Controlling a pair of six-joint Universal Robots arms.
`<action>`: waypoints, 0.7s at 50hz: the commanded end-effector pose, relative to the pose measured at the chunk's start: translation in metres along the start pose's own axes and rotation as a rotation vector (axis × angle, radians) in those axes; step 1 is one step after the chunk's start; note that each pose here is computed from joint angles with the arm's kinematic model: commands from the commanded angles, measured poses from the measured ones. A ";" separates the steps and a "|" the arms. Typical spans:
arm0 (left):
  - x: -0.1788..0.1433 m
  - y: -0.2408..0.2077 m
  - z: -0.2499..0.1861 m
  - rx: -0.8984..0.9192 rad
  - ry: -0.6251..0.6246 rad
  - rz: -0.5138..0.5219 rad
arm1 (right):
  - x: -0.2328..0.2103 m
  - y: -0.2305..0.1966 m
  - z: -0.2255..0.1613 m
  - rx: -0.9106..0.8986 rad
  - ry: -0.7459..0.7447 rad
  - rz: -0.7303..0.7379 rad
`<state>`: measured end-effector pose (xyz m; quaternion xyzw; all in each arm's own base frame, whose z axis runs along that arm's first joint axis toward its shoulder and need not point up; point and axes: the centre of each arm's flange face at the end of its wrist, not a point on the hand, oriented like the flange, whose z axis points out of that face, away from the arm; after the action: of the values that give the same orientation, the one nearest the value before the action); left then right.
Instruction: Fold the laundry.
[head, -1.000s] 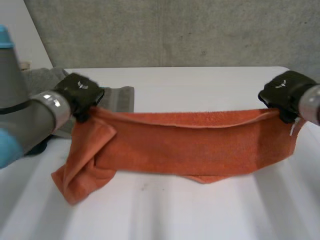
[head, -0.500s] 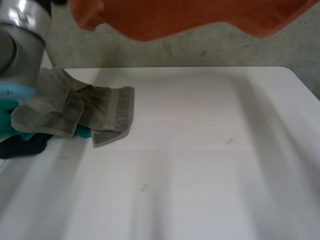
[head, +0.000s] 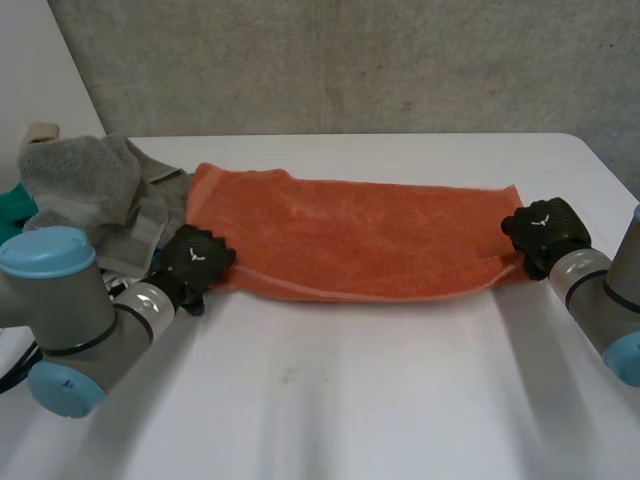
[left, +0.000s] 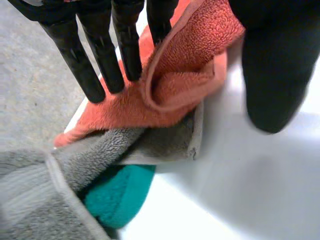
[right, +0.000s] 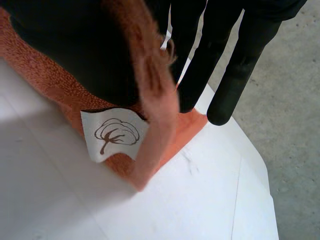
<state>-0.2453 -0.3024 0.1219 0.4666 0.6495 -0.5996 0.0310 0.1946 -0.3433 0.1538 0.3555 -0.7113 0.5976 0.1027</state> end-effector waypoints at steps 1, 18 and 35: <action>-0.009 -0.028 -0.014 0.057 -0.041 -0.074 | 0.012 -0.010 -0.008 0.031 0.024 0.049; -0.007 -0.027 -0.009 -0.013 -0.095 -0.469 | 0.022 -0.009 -0.012 0.011 0.028 0.127; -0.010 0.008 0.011 -0.138 -0.124 -0.428 | 0.024 -0.009 -0.010 0.014 0.028 0.144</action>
<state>-0.2443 -0.3028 0.1292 0.2679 0.7737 -0.5725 -0.0425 0.1809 -0.3428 0.1769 0.2960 -0.7300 0.6126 0.0654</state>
